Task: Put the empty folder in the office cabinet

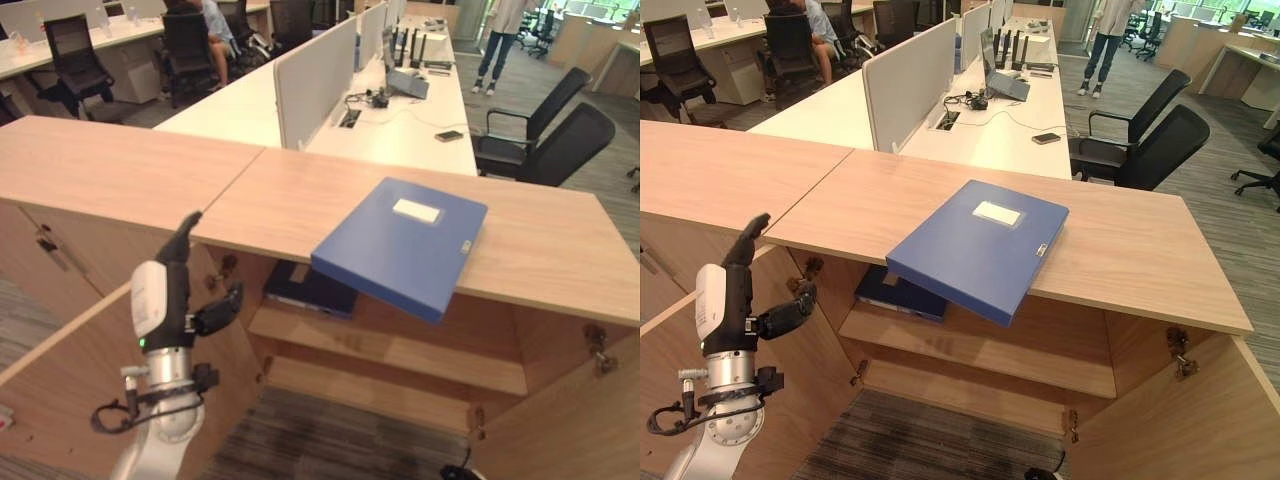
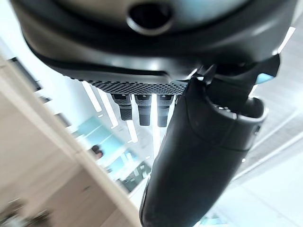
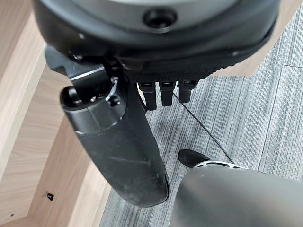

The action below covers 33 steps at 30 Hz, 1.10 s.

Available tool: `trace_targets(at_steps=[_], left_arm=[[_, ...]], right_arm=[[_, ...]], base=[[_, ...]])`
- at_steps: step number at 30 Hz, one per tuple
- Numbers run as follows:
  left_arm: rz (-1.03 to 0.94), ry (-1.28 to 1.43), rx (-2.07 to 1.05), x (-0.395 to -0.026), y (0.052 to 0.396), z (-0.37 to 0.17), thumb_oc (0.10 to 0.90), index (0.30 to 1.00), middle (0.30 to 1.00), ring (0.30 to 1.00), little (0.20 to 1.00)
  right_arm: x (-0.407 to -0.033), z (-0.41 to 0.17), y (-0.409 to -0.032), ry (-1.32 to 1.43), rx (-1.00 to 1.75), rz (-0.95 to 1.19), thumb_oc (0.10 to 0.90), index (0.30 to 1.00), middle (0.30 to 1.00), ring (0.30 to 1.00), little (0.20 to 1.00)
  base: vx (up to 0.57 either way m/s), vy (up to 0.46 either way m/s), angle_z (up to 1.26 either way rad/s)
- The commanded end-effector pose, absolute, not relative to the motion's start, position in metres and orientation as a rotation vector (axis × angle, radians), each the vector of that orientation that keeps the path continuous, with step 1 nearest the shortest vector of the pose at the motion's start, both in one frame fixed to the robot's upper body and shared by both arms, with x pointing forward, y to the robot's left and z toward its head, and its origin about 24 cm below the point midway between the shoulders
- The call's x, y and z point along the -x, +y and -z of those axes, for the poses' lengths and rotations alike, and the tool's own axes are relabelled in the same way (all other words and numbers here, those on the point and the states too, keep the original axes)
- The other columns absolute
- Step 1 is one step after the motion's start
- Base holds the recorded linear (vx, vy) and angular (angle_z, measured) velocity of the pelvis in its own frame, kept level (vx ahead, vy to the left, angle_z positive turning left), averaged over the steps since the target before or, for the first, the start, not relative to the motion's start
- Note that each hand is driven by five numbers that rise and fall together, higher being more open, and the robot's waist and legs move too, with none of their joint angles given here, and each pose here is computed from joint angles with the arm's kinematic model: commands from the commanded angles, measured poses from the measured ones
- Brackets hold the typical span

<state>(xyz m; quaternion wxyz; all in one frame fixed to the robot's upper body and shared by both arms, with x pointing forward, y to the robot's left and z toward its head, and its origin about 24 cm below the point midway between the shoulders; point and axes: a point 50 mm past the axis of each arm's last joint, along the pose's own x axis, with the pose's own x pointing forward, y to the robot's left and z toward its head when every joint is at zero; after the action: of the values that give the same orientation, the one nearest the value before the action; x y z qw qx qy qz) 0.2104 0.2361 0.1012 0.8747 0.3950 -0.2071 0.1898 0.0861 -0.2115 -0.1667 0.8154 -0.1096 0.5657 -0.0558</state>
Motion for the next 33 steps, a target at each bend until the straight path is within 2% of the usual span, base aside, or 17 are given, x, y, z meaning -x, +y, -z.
trace_targets(at_steps=[1,3,13,26,33], left_arm=[[-0.292,-0.836,-0.866,-0.220,0.205,-0.163,0.800,0.900,0.900,0.900,0.900],[-0.163,-0.887,-0.928,-0.224,0.192,-0.171,0.800,0.900,0.900,0.900,0.900],[0.062,-1.055,-1.010,-0.221,0.162,-0.192,0.800,0.900,0.900,0.900,0.900],[0.115,-1.068,-0.967,-0.210,0.160,-0.200,0.800,0.900,0.900,0.900,0.900],[0.218,-1.031,-0.858,-0.205,0.153,-0.201,0.800,0.900,0.900,0.900,0.900]], right_arm=[[-0.107,0.161,-0.216,1.147,0.319,0.098,0.800,0.900,0.900,0.900,0.900],[-0.108,0.161,-0.216,1.152,0.322,0.091,0.800,0.900,0.900,0.900,0.900],[-0.111,0.161,-0.212,1.147,0.310,0.058,0.800,0.900,0.900,0.900,0.900],[-0.105,0.163,-0.214,1.166,0.309,0.060,0.800,0.900,0.900,0.900,0.900],[-0.104,0.163,-0.216,1.170,0.306,0.063,0.800,0.900,0.900,0.900,0.900]], base=[[-0.04,-0.014,-0.03],[-0.04,-0.013,-0.04],[-0.02,0.009,-0.08],[0.01,0.002,-0.01],[-0.01,0.001,0.00]])
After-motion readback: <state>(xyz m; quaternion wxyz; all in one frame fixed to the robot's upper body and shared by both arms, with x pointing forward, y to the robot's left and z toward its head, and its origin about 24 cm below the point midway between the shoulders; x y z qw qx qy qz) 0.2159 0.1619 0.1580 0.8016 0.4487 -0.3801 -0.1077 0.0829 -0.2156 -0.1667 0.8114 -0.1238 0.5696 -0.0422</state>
